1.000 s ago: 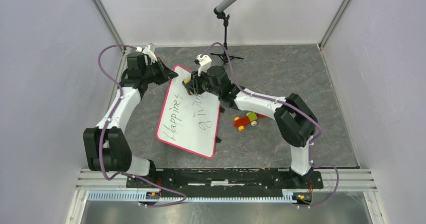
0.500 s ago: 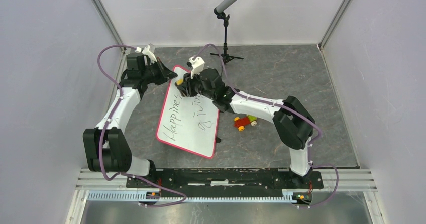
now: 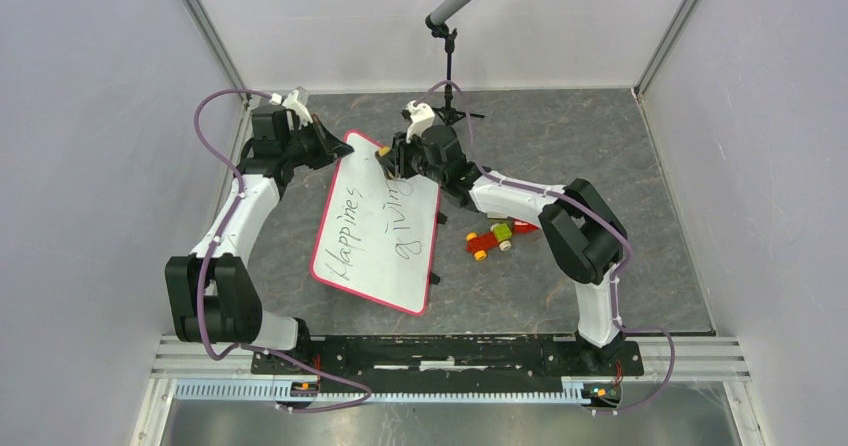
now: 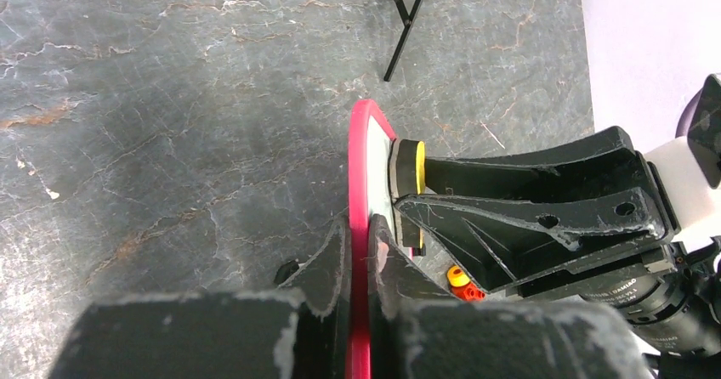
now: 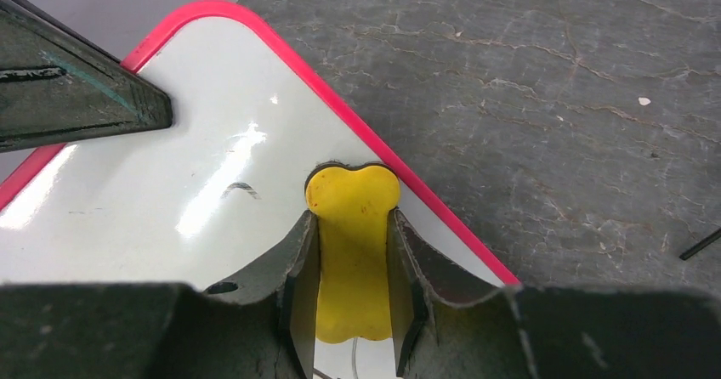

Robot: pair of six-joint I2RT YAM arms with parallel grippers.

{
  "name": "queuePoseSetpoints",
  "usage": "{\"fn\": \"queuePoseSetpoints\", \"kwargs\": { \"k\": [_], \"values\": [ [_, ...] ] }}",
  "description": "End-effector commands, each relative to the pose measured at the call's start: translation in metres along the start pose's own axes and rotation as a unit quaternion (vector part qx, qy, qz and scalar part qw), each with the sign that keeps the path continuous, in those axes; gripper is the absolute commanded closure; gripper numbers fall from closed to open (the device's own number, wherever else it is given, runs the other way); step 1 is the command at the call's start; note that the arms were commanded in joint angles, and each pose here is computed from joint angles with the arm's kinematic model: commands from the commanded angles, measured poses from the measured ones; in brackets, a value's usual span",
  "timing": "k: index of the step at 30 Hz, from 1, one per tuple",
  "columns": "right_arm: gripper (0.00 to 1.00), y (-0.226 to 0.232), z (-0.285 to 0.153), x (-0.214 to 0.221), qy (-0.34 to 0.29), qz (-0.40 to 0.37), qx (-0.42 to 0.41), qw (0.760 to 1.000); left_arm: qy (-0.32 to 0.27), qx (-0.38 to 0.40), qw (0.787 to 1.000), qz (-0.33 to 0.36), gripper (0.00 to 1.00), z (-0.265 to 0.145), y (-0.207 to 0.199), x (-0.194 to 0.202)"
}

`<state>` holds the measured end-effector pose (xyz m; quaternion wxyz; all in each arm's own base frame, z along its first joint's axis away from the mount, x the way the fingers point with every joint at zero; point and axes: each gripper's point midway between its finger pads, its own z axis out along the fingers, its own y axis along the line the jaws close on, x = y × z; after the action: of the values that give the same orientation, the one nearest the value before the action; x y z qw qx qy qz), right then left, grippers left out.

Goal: Erase the whiteboard

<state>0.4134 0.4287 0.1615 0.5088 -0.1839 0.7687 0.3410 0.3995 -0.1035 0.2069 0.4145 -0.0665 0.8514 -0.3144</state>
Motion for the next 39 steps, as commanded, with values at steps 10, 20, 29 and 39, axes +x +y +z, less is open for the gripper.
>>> {"fn": "queuePoseSetpoints", "kwargs": {
  "k": [10,20,29,39],
  "values": [
    [0.8,0.116,0.003,0.015,0.015,-0.04,-0.11,0.993,-0.018,0.014,0.998,0.067,0.98,-0.01,-0.008,-0.007],
    [0.8,0.029,0.0,0.043,0.052,-0.015,-0.029,0.998,-0.019,0.019,0.998,0.065,0.98,-0.011,-0.011,-0.008],
    [0.8,0.097,-0.022,0.051,0.061,-0.06,-0.092,0.992,-0.019,0.017,0.998,0.052,0.98,-0.011,-0.012,-0.008],
    [0.8,0.166,-0.047,0.076,0.068,-0.071,-0.171,0.98,-0.021,0.007,0.999,0.045,0.98,-0.012,-0.009,-0.009]
  ]
}}
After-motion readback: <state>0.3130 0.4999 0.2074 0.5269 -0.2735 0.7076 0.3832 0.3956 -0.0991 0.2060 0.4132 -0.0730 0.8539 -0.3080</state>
